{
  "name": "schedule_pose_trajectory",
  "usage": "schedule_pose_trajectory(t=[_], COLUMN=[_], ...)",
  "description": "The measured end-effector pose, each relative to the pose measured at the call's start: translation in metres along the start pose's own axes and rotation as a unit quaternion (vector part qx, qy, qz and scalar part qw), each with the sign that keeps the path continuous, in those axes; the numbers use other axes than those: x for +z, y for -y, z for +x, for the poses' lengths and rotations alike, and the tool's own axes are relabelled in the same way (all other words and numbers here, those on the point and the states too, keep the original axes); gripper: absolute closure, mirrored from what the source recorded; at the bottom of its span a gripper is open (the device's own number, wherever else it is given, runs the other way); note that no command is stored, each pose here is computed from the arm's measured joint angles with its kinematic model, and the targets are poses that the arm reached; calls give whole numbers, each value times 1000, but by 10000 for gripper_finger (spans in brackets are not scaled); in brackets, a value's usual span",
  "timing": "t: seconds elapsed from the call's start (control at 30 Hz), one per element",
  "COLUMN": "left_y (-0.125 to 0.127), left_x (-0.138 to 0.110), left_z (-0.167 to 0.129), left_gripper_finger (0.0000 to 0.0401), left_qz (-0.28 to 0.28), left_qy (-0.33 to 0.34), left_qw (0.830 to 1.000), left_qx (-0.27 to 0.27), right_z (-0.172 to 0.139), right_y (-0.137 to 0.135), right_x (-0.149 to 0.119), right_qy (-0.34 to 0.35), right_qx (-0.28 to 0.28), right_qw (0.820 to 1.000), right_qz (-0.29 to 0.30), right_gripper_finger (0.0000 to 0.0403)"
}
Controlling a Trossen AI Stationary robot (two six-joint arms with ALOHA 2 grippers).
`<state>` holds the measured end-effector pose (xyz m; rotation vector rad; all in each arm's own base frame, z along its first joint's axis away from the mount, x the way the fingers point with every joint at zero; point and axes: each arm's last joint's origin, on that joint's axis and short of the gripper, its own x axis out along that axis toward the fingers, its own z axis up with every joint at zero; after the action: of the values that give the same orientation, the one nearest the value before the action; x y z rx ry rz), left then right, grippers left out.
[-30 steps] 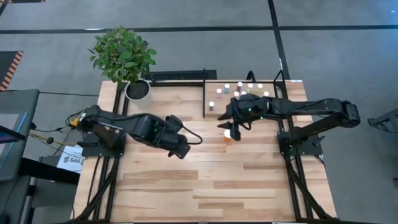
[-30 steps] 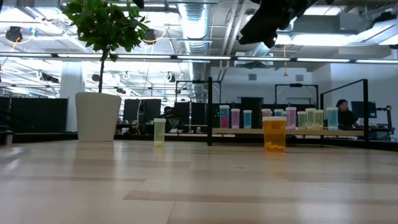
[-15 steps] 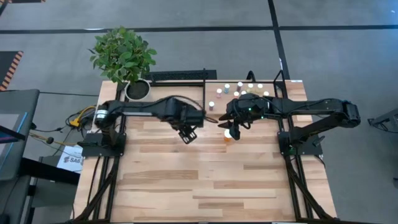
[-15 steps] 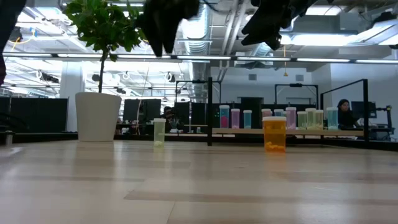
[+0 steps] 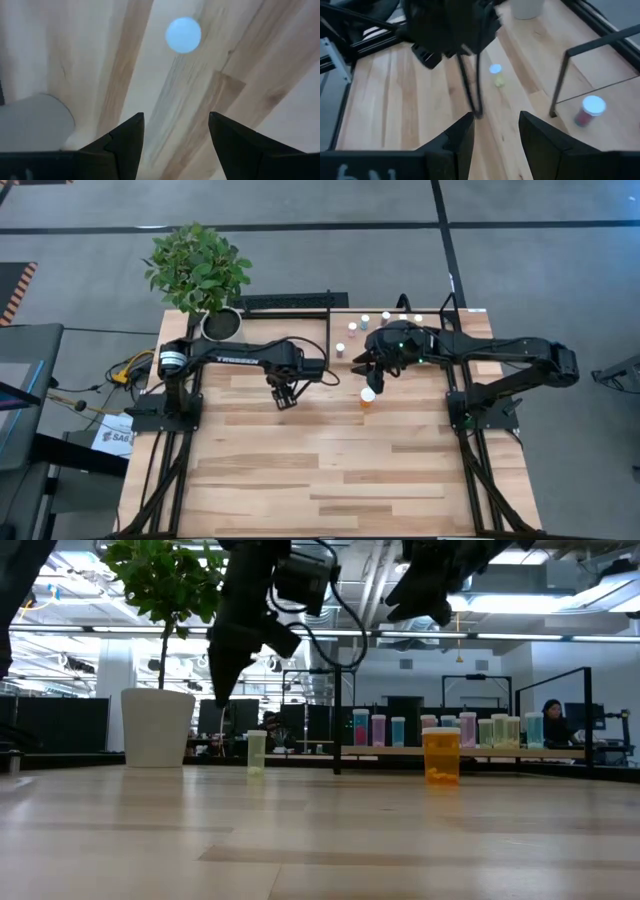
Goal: Pick and place medicine bottles onto shelf by color
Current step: Put the yellow pill bottle on the shelf
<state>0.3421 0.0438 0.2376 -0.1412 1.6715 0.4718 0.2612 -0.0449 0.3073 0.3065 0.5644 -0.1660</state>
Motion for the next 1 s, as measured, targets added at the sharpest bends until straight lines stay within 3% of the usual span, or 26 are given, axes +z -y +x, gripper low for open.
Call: schedule_pose_trajectory(t=[0.27,0.4,0.57,0.7,0.77,0.87,1.0], left_y=[1,2,0,-11,-20,-31,-39], left_x=[-4,-3,-8,-35,-52,-70,-91], left_z=[6,1,-22,-26,-24,-19,-4], left_gripper_finger=[191,191,192,191,191,191,191], left_qz=[53,69,100,91,73,31,-17], left_qy=[-3,21,105,168,230,350,428], left_qw=[998,997,989,981,969,933,895], left_qx=[27,-3,-12,-32,-49,-80,-126], right_z=[-1,-1,-1,-1,-1,-1,-1], right_y=[7,7,7,7,7,6,6], right_x=[2,2,2,2,2,3,3], right_qy=[4,4,5,8,8,9,9], right_qx=[-11,-11,-11,-10,-10,-10,-10], right_qw=[1000,1000,1000,1000,1000,1000,1000], right_qz=[7,7,6,6,6,5,5], right_gripper_finger=[228,228,228,228,228,228,228])
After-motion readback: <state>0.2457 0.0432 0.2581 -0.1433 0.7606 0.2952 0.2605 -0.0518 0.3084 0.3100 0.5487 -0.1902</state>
